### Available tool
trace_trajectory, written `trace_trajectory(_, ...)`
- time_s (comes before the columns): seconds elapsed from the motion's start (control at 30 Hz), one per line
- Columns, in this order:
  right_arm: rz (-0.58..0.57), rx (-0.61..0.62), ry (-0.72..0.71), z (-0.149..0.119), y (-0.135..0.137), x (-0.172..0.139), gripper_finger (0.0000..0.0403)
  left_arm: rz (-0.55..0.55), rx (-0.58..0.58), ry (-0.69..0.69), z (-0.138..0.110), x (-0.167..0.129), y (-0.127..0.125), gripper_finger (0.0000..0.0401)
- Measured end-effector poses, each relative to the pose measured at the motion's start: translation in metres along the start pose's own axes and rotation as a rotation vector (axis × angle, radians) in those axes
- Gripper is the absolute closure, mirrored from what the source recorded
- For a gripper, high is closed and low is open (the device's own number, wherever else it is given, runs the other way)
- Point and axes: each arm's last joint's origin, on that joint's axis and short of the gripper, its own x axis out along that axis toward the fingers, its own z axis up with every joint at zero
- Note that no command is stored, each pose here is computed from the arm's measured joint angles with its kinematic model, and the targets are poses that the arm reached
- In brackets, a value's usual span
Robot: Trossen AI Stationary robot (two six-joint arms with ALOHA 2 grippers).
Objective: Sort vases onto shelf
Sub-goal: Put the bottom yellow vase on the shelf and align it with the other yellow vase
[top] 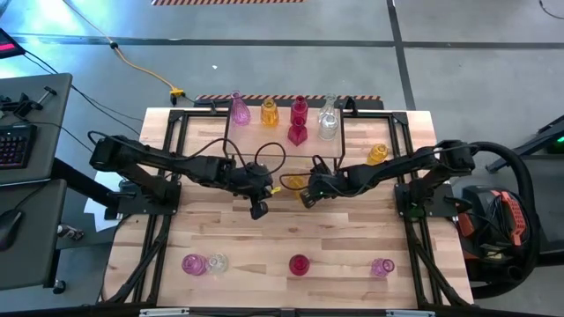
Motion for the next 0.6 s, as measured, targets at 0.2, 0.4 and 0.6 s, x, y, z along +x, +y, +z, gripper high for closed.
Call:
trace_trajectory(0.2, 0.037, 0.041, 0.027, -0.001, 0.003, -0.001, 0.0279, 0.005, -0.020, 0.004, -0.002, 0.002, 0.001, 0.0398)
trace_trajectory(0.4, 0.148, 0.064, -0.006, -0.003, 0.016, -0.003, 0.0279, 0.002, -0.027, -0.026, 0.001, 0.002, 0.001, 0.0398)
trace_trajectory(0.6, 0.188, 0.085, -0.009, -0.006, 0.022, 0.000, 0.0279, -0.010, -0.029, -0.052, 0.004, 0.002, 0.000, 0.0398)
